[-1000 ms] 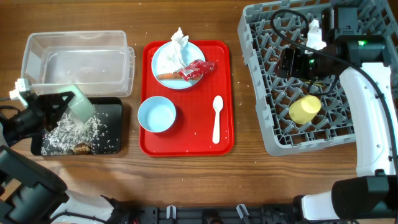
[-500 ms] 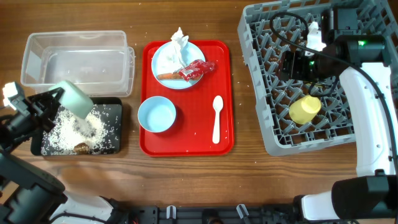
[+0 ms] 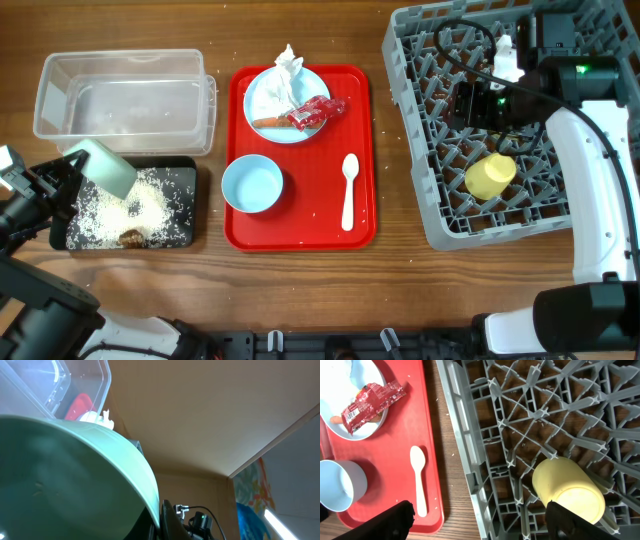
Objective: Sort waste into correct bins and load items into the dishwasher rack
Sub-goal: 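Return the empty green bowl to the red tray with the left gripper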
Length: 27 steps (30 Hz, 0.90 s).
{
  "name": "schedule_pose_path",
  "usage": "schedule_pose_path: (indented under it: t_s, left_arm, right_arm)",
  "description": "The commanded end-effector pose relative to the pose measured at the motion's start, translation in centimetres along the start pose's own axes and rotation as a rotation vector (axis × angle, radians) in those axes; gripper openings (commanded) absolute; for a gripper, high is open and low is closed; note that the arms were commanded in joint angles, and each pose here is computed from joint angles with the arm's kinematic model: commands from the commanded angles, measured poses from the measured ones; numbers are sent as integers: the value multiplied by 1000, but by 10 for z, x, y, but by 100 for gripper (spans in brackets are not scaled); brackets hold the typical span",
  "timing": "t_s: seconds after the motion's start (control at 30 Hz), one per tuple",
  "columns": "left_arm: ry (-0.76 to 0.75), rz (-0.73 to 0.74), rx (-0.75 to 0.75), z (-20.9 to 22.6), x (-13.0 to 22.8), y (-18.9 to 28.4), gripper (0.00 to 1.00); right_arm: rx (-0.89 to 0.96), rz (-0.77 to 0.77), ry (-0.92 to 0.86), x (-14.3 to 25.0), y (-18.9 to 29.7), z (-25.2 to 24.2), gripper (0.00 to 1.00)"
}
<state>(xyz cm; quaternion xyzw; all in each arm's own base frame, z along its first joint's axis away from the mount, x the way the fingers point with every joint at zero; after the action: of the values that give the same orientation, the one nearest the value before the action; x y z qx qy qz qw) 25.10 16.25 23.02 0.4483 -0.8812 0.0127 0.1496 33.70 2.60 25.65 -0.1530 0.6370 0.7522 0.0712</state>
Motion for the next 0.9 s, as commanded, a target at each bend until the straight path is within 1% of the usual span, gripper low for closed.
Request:
schedule_pose_path:
  t_s: [0.0,0.03,0.07,0.13,0.2,0.3,0.37,0.43,0.53,0.63,0.67,0.73,0.77,0.8,0.83,0.87]
  left_arm:
    - [-35,-16,35,-6,1,2,4]
    - [21,-12,32,-6,3,2,4]
    - [46,-9,36,-7,6,2,4]
    - [-4,-12,41,-8,6,2,4]
    - [12,-4,43,-11,11,0,4]
    - [-83,40,37,-22,25,-13,4]
    - [-160,100,29,-34,41,-29,4]
    - [-299,207,16,-51,67,-55,4]
    - [-457,378,17,-65,104,-92,4]
    - [-555,550,33,-65,138,-128,4]
    - [-589,629,42,-62,153,-144,4]
    - [-616,754,49,-58,178,-172,4]
    - [-625,806,28,-55,189,-186,4]
    - [-635,835,-30,-50,199,-203,4]
    - [-641,798,-177,-40,208,-229,4]
    - [-654,741,-271,-32,214,-246,4]
  right_arm:
    - [20,-7,22,3,4,-2,87]
    - [20,-7,23,2,4,-2,87]
    - [19,-7,33,2,4,-2,87]
    - [20,-7,50,2,4,-2,87]
    - [19,-3,72,3,4,-2,87]
    - [19,-7,70,2,4,-2,87]
    - [19,-9,71,2,4,-2,87]
    - [19,-10,71,2,4,-2,87]
    - [19,-10,71,2,4,-2,87]
    - [20,-15,72,1,4,-2,88]
    - [20,-19,73,0,4,-2,87]
    - [21,-23,74,-1,4,-2,88]
    - [20,-23,74,-1,4,-2,88]
    - [21,-22,74,-1,4,-2,88]
    - [21,-22,74,-1,4,-2,88]
    - [21,-22,75,-1,4,-2,88]
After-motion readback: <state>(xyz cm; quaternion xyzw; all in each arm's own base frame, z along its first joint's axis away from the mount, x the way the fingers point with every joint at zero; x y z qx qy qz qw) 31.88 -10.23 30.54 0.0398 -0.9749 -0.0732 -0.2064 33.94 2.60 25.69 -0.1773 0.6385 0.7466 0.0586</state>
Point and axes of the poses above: each gripper's point midway between its finger pads, its own y axis back along the fingers, its own z axis along the line the jaws close on, x = y × z, the point moved 5 cm from there along y, back along the fingers, and after that the axes turned 13 degrees about y, right-handed, at the moved point
